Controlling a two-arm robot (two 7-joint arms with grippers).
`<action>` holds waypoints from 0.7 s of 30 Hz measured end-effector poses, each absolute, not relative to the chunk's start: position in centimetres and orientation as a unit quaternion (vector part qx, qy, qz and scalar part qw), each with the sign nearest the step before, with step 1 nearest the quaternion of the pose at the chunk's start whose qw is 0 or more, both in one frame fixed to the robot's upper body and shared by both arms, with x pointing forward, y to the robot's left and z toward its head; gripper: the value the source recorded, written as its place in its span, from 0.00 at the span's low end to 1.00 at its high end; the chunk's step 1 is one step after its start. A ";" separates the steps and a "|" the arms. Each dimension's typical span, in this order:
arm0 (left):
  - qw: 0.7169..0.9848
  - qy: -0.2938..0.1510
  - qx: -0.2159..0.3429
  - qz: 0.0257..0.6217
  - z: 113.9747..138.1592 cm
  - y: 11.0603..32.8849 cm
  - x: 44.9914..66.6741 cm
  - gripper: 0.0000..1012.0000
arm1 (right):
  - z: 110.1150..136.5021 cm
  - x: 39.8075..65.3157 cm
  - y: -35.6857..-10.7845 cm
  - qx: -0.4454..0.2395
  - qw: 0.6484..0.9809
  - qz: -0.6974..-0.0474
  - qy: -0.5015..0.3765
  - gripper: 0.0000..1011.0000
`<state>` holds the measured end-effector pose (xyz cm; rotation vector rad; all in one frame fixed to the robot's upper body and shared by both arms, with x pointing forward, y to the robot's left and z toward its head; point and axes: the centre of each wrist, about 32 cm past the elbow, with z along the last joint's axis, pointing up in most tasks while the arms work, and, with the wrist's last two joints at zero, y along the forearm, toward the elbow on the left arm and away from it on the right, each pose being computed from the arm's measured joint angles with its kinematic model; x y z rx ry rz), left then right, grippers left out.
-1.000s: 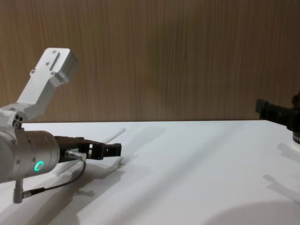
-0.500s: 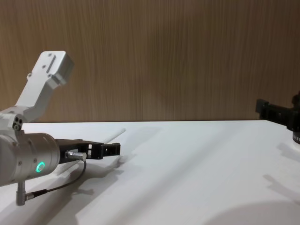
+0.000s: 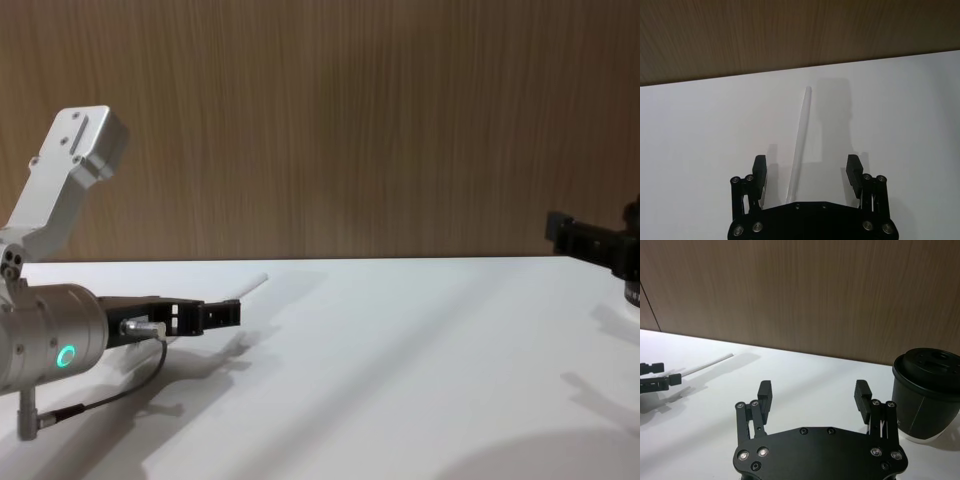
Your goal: Pick up the straw with one hand, pass it to the other hand, and insert it into the cup.
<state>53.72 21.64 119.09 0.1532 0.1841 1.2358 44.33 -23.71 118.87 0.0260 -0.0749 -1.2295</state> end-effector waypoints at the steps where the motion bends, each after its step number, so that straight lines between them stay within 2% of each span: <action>1: 0.808 0.086 0.072 0.578 119.1 21.7 53.7 0.99 | 118.9 44.3 -23.7 0.012 0.816 -0.577 -0.035 0.99; 21: 0.802 0.090 0.091 0.584 118.9 21.8 53.8 0.99 | 118.9 44.3 -23.7 0.012 0.816 -0.577 -0.035 0.99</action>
